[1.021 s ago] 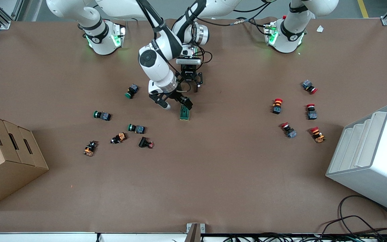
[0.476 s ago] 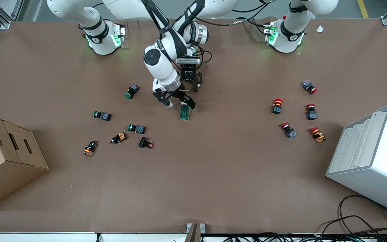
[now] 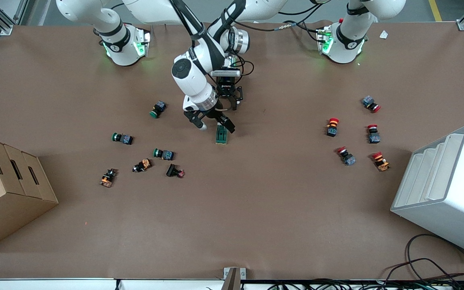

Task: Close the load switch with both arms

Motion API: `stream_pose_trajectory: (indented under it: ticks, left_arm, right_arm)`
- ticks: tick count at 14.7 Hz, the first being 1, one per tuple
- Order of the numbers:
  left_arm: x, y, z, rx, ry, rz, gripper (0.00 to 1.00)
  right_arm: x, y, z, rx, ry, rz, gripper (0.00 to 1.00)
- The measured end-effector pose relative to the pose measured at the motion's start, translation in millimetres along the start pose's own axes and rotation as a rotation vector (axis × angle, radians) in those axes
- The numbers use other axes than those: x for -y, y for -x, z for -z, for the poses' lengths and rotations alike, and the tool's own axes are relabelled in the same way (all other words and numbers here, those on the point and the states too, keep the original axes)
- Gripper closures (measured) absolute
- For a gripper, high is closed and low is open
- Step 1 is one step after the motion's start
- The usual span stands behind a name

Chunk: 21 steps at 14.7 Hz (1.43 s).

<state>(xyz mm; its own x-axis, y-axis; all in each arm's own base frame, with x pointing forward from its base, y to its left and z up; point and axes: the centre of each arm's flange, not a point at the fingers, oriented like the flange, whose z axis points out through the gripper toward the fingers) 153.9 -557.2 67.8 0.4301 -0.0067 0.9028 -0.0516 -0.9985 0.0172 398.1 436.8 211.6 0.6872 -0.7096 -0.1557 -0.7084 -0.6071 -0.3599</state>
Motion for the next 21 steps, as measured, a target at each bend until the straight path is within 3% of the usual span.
stream_pose_trajectory:
  ticks: [4,7,9,21]
  left_arm:
    - [0.4,-1.7,-2.9,-0.003,-0.004,0.002,0.01]
    - [1.4,-2.8,-5.6,-0.005,-0.008,0.004,0.0]
    - [2.0,-3.2,-6.8,-0.006,-0.01,0.004,0.0]
    - [2.4,-4.0,-8.7,-0.009,-0.013,0.005,0.0]
  right_arm:
    - [7.9,-4.1,6.7,0.008,-0.009,-0.028,0.0]
    - [35.4,-22.6,23.9,-0.009,-0.082,-0.053,0.0]
    - [44.2,-35.1,29.2,-0.015,-0.1,-0.066,0.0]
    - [53.2,-47.6,-6.7,-0.028,-0.089,-0.072,0.0]
